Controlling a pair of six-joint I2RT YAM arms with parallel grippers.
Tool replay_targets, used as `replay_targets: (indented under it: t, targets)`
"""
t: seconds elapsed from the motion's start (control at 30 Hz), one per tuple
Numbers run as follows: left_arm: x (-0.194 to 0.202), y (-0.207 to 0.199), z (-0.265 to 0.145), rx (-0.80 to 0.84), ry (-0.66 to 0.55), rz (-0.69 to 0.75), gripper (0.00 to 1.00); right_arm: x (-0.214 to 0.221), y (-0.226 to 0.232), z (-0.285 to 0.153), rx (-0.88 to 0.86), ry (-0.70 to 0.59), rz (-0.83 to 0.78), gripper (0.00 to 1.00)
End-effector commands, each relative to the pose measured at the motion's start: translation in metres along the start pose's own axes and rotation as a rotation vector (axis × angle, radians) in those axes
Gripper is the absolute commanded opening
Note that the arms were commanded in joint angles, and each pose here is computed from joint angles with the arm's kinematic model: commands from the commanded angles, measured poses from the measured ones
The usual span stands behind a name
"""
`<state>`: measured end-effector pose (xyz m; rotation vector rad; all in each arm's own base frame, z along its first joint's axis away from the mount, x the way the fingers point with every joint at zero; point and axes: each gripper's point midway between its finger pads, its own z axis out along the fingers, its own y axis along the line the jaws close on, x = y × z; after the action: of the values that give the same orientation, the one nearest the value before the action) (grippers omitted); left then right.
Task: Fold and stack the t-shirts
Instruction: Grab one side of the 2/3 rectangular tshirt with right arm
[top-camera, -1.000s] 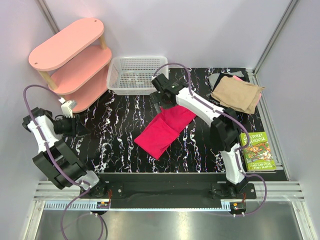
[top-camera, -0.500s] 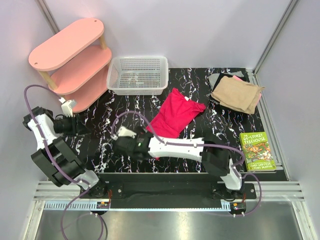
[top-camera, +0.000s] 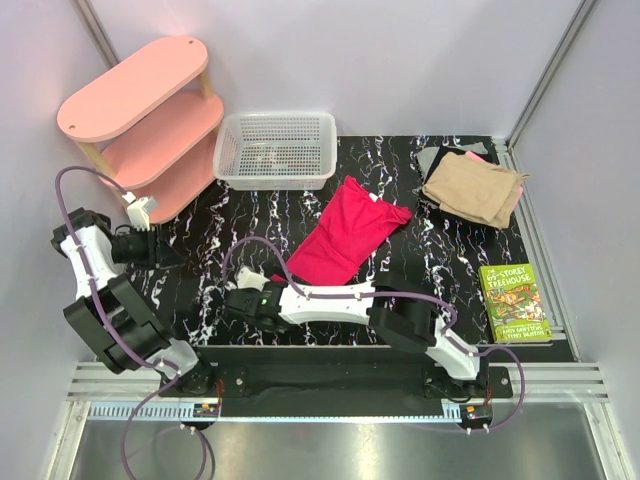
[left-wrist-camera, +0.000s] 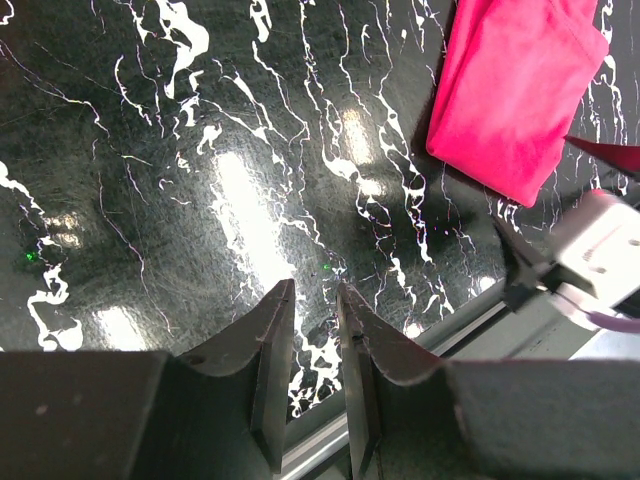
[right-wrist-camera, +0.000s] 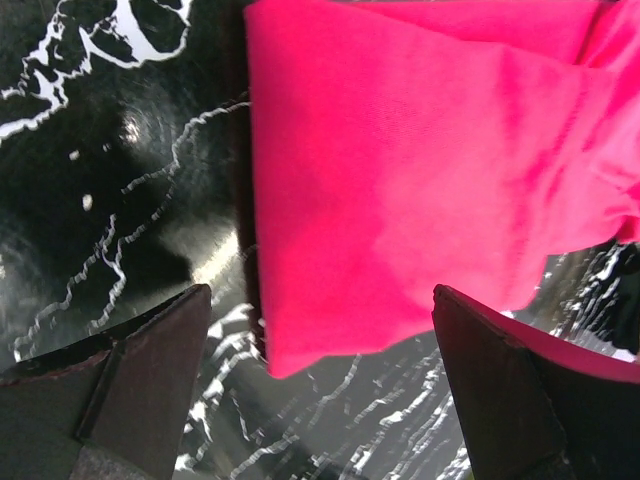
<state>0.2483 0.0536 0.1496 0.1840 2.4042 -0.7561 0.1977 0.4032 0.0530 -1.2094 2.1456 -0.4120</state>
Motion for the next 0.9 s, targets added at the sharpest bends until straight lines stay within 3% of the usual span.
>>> replay_targets:
  t: [0.0, 0.17, 0.43, 0.7, 0.83, 0.87]
  targets:
    - [-0.008, -0.001, -0.006, -0.035, -0.023, 0.048, 0.28, -0.018, 0.012, -0.002, -0.015, -0.041, 0.097, 0.98]
    - [-0.012, -0.002, -0.008, -0.034, -0.030, 0.052, 0.28, -0.015, 0.015, 0.005, 0.009, -0.033, 0.104, 0.97]
    - [-0.014, -0.002, -0.010, -0.037, -0.032, 0.056, 0.28, 0.006, 0.003, 0.031, 0.061, 0.026, 0.146, 0.81]
    - [-0.018, -0.004, -0.012, -0.035, -0.036, 0.059, 0.28, 0.029, 0.005, 0.049, 0.080, 0.073, 0.143, 0.71]
    - [-0.016, -0.004, -0.011, -0.036, -0.029, 0.058, 0.28, 0.030, 0.011, 0.051, 0.052, 0.080, 0.146, 0.56]
    - [-0.016, -0.004, -0.011, -0.037, -0.030, 0.061, 0.28, 0.029, 0.013, 0.051, 0.043, 0.076, 0.158, 0.44]
